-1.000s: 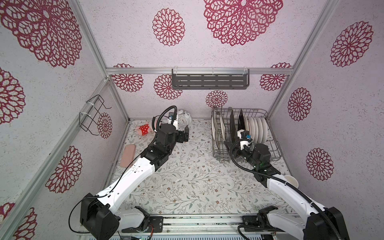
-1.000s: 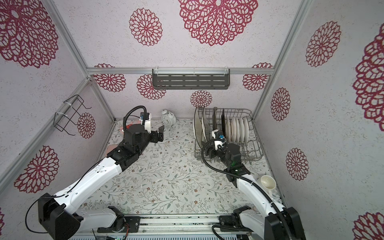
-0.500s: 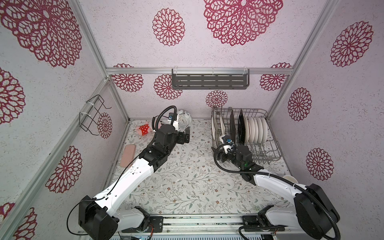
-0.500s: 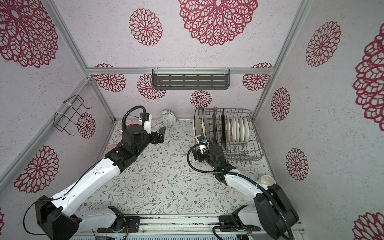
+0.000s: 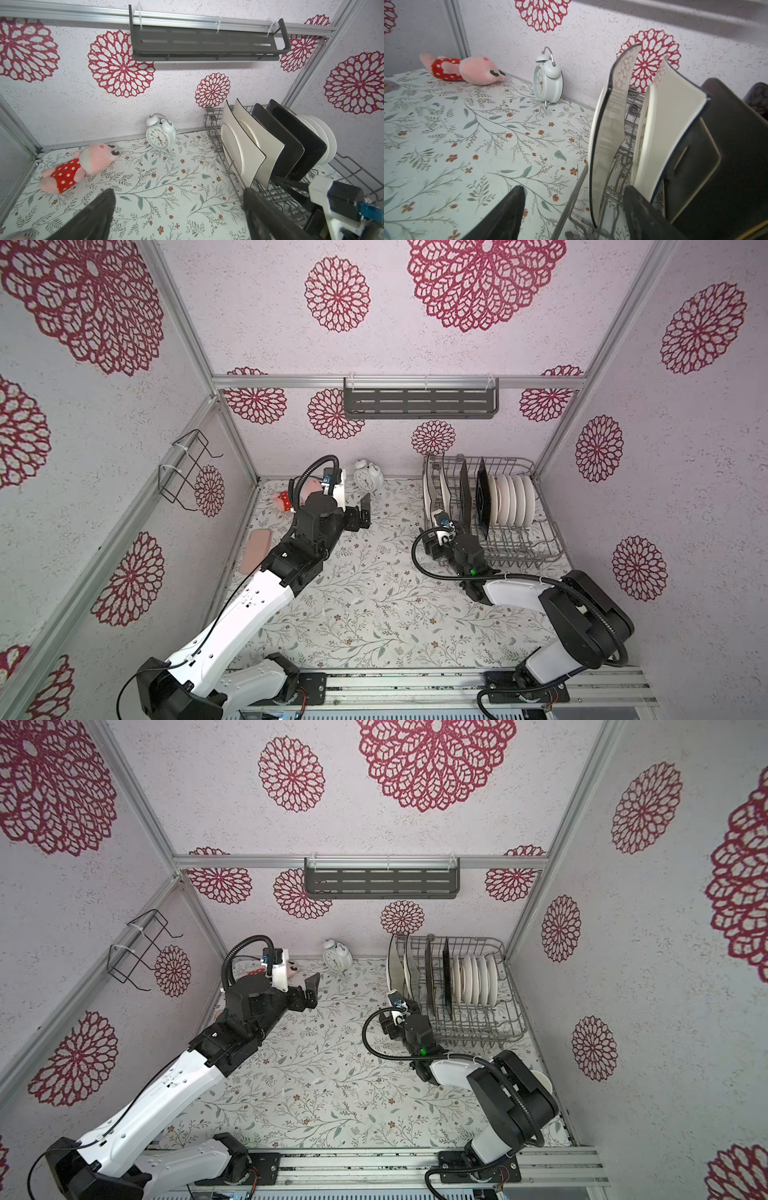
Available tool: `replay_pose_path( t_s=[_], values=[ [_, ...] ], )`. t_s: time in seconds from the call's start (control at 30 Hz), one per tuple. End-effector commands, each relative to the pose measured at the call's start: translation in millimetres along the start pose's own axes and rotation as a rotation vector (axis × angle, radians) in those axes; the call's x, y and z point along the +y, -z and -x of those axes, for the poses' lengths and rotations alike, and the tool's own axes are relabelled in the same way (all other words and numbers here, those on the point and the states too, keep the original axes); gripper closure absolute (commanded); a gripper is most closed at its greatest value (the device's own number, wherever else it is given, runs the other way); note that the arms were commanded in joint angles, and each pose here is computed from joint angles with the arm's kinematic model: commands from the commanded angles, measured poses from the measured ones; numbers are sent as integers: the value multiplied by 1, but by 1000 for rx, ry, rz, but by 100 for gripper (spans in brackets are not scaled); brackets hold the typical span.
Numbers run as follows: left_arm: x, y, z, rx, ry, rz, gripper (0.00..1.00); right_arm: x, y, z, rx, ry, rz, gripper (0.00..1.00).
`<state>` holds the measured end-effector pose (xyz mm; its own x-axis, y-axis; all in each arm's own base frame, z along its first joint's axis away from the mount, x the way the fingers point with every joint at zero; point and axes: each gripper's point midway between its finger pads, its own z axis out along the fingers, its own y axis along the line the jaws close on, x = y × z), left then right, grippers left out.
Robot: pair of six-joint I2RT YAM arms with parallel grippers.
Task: Unload the plates from the dish rack
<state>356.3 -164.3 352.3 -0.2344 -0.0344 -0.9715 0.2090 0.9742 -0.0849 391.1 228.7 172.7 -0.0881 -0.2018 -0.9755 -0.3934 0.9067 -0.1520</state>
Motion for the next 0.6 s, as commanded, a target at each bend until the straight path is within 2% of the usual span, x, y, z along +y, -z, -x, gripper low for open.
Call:
replay_pose_path(
  t_s=[0.0, 0.17, 0.33, 0.57],
  values=[
    [4, 9, -2, 2, -6, 12, 2, -13, -5, 44, -150, -6, -98, 23],
    [-9, 13, -9, 16, -54, -76, 3, -8, -18, 41, -151, 32, -131, 25],
    [-49, 25, -28, 70, -118, -332, 3, -6, -28, 38, -158, 34, -152, 26],
    [-66, 68, -41, -9, -128, -530, 2, -9, -35, 36, -161, 49, -187, 26]
  ],
)
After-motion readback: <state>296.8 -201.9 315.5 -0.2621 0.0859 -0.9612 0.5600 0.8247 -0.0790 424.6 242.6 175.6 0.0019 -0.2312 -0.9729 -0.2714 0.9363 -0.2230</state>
